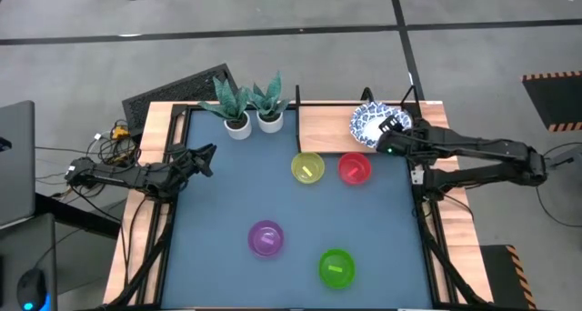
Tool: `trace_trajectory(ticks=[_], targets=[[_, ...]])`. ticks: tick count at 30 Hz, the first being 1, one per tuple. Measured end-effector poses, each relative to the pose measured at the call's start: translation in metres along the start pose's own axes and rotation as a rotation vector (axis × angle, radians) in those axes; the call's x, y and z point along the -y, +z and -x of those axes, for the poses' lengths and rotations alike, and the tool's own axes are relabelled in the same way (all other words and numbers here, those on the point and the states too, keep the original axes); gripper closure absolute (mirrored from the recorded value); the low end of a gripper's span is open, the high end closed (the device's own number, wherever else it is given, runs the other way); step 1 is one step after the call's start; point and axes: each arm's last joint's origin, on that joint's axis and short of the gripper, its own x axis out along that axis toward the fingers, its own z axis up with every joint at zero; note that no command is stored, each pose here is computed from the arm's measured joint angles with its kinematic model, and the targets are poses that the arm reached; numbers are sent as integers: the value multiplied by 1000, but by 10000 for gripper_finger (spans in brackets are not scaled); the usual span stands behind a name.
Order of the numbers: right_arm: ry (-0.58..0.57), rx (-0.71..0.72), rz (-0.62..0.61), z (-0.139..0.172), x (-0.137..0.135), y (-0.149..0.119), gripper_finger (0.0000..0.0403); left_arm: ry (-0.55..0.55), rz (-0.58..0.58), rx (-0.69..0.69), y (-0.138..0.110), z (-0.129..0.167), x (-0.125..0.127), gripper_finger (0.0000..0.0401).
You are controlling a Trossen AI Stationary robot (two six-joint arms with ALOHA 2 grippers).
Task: Place and stack bowls onto a shelf
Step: Stack the white patterned bowl on the white patterned bowl on the shelf
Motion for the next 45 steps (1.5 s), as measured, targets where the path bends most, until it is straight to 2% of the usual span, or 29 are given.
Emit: trace_trajectory(ticks=[6, 17, 25, 33, 38, 45], targets=[[66, -81, 112, 12, 5, -1, 186, 0, 8, 0, 0, 0, 0, 303], [139, -194, 225, 28, 12, -14, 214, -1, 10, -1, 0, 0, 0, 303], [142, -119, 203, 30, 18, -12, 262, -1, 24, -1, 0, 0, 0, 303], [103, -85, 252, 29, 23, -8, 317, 0, 26, 0, 0, 0, 0, 303], [96, -61, 249, 27, 23, -6, 332, 0, 20, 0, 0, 0, 0, 303], [22, -18, 268, 16, 16, -8, 335, 9, 10, 6, 0, 0, 0, 303]])
